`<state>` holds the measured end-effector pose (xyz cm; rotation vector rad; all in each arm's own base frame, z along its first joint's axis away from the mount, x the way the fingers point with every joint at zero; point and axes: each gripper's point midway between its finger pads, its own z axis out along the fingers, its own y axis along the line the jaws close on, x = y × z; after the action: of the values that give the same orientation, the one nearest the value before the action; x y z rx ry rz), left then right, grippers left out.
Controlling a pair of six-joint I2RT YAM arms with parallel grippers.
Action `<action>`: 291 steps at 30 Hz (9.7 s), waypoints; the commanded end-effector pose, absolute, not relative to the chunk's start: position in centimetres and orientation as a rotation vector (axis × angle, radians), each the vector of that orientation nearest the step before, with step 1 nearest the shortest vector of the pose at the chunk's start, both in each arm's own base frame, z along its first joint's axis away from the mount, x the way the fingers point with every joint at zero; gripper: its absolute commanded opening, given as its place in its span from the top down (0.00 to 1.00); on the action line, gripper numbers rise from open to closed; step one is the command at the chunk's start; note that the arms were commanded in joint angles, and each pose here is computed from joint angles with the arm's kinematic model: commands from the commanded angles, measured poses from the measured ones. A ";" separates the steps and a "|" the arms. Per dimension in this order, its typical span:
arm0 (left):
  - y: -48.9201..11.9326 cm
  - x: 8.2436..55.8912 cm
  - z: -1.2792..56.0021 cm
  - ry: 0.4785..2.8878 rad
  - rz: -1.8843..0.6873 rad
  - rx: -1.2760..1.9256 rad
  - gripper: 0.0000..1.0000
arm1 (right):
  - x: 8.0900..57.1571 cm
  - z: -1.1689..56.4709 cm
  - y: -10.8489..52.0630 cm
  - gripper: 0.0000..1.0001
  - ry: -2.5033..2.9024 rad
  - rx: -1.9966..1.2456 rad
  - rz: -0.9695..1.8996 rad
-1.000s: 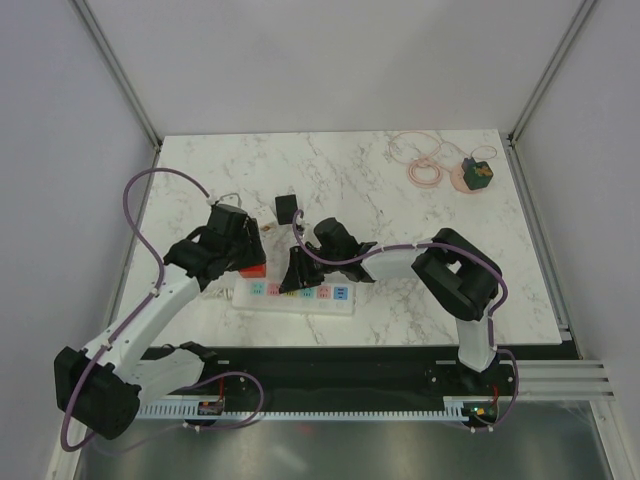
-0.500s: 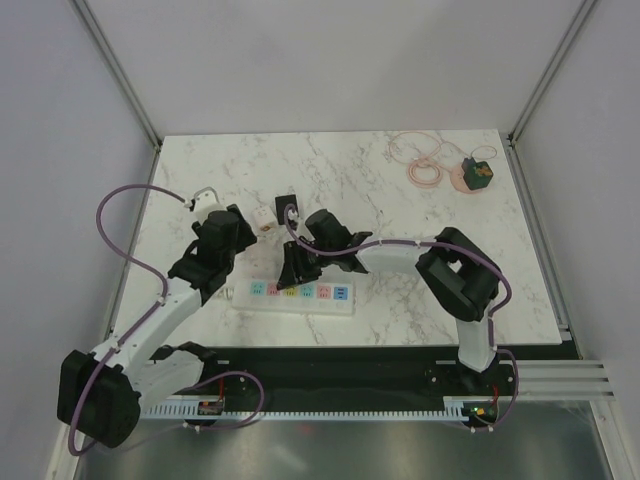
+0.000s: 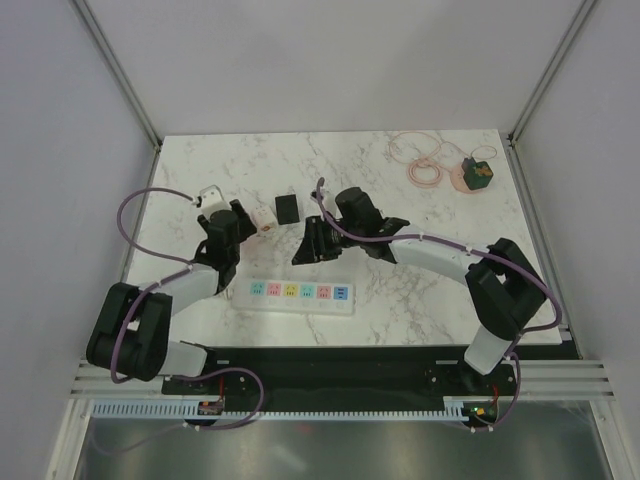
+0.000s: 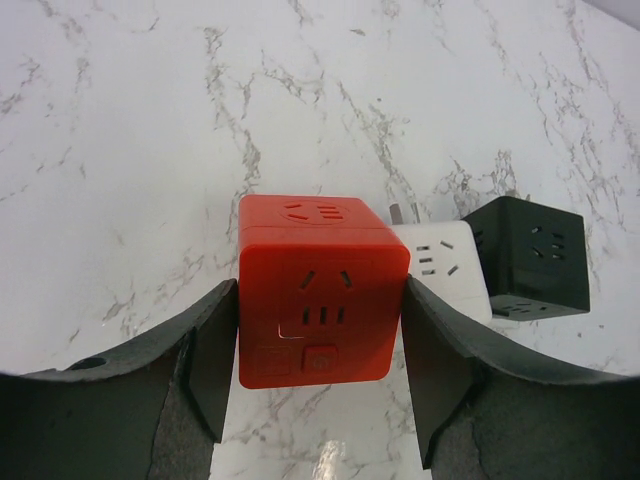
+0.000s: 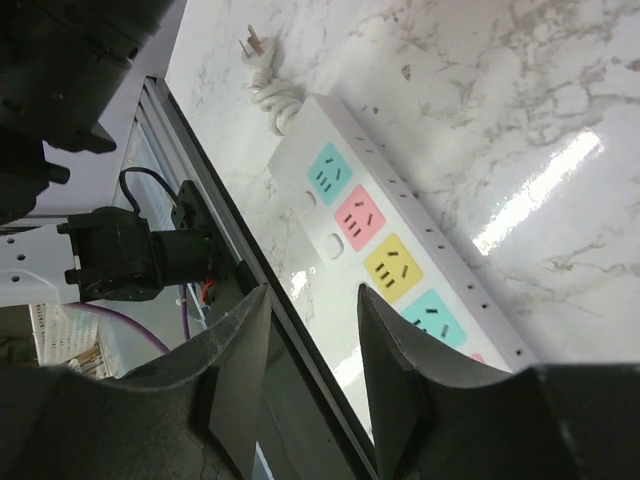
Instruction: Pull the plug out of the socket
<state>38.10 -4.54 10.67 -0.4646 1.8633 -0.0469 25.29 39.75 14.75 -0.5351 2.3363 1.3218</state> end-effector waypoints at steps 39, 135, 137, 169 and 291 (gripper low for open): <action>-8.1 45.1 10.8 1.908 -0.194 -0.320 0.88 | 22.7 11.5 35.8 0.52 2.400 -0.488 1.276; -18.3 24.6 21.5 1.956 -0.919 -0.034 0.15 | 21.0 4.5 38.7 0.50 2.602 -0.325 1.164; -17.9 24.5 22.2 1.964 -0.850 -0.018 0.15 | 21.5 5.0 40.7 0.50 2.587 -0.348 1.206; -18.9 21.6 25.8 1.857 -0.809 0.192 0.15 | 49.3 14.2 0.6 0.37 2.175 0.696 0.047; -35.1 18.4 16.8 2.236 -1.105 0.699 0.23 | 33.6 13.4 3.0 0.07 2.365 0.387 0.162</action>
<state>18.40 -32.69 16.20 0.6185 2.2682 -1.0231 32.44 2.63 11.97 0.4501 2.3896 0.1347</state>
